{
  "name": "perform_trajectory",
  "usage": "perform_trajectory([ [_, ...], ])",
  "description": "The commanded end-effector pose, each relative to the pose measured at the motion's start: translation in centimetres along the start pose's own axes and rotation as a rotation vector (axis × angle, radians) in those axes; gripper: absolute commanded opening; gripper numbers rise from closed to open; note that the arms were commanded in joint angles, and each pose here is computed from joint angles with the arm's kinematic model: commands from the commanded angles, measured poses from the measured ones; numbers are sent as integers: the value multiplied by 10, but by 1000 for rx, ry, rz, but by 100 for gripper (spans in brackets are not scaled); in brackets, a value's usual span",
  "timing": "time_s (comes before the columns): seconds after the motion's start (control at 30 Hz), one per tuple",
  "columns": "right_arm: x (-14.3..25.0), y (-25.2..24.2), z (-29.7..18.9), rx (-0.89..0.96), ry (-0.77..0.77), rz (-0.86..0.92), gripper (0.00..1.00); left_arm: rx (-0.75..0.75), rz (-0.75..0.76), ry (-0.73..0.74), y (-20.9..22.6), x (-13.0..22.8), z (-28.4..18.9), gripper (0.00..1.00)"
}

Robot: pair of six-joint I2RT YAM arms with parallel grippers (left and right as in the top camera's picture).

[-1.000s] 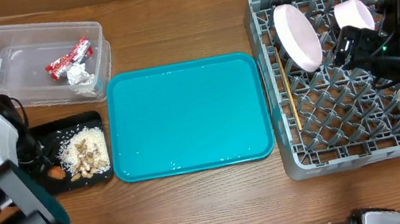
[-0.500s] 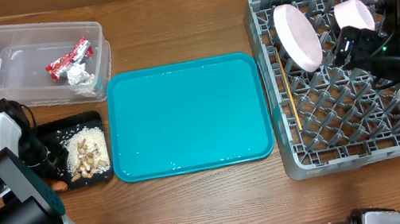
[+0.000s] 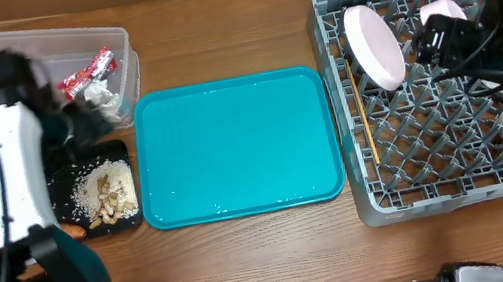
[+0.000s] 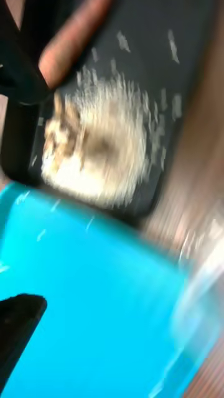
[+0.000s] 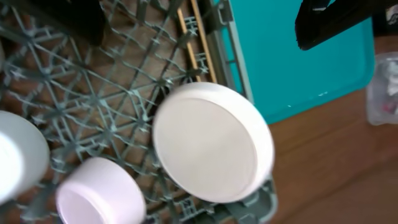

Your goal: Sort waste into correct bins and load items into the dishwasher

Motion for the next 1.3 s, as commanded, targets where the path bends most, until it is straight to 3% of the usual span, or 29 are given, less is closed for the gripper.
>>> perform_trajectory([
  [0.0,2,15,13,-79,49,-82,100,96,307,52,-48,31,-16,100],
  [0.17,25,13,42,-51,274,-59,100,46,400,239,-67,76,-17,100],
  [0.3,43,7,52,-22,428,-22,99,6,372,344,-61,94,-22,100],
  [0.4,49,6,48,-20,465,-35,96,9,369,334,-58,100,-29,100],
  [0.53,56,7,33,-15,476,-52,93,60,395,198,-53,113,-52,100],
  [0.77,61,13,-4,-56,229,-115,97,191,458,-191,-29,162,-93,100],
  [1.0,115,2,-48,-54,-170,-175,100,263,411,-614,20,221,-113,100],
  [1.1,137,-7,-57,-22,-288,-188,100,325,419,-718,29,239,-120,100],
  [1.27,164,-12,-67,-25,-312,-192,100,354,420,-795,38,253,-128,100],
])
Point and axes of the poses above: each gripper's point midway between its finger pads, its own z axis out along the fingers, its own y axis along the line the jaws close on, x = y × z, the point moved 8 cm from there along -z, back along the fingers, and after that the axes turned 4 degrees about -z, right-handed, at the moved point
